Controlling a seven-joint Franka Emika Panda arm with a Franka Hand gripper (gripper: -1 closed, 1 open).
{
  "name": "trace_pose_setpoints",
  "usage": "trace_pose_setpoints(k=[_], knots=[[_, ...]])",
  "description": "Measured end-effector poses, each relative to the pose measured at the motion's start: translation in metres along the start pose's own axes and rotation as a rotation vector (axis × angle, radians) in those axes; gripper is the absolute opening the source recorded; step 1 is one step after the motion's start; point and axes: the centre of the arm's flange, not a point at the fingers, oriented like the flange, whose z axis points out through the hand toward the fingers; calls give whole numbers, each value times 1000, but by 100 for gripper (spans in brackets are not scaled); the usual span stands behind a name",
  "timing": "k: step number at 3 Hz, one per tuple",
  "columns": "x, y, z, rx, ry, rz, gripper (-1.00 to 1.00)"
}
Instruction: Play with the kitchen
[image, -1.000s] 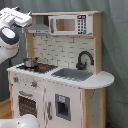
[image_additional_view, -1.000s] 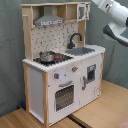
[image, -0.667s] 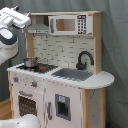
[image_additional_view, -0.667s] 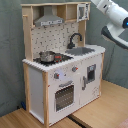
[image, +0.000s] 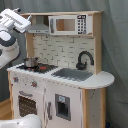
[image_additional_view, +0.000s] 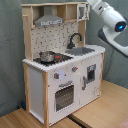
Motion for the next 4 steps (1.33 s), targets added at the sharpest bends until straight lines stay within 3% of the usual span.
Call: trace_pose_setpoints(k=[3, 4], knots=[[33, -21, 10, 0, -99, 127, 100], [46, -22, 15, -4, -142, 203, 100]])
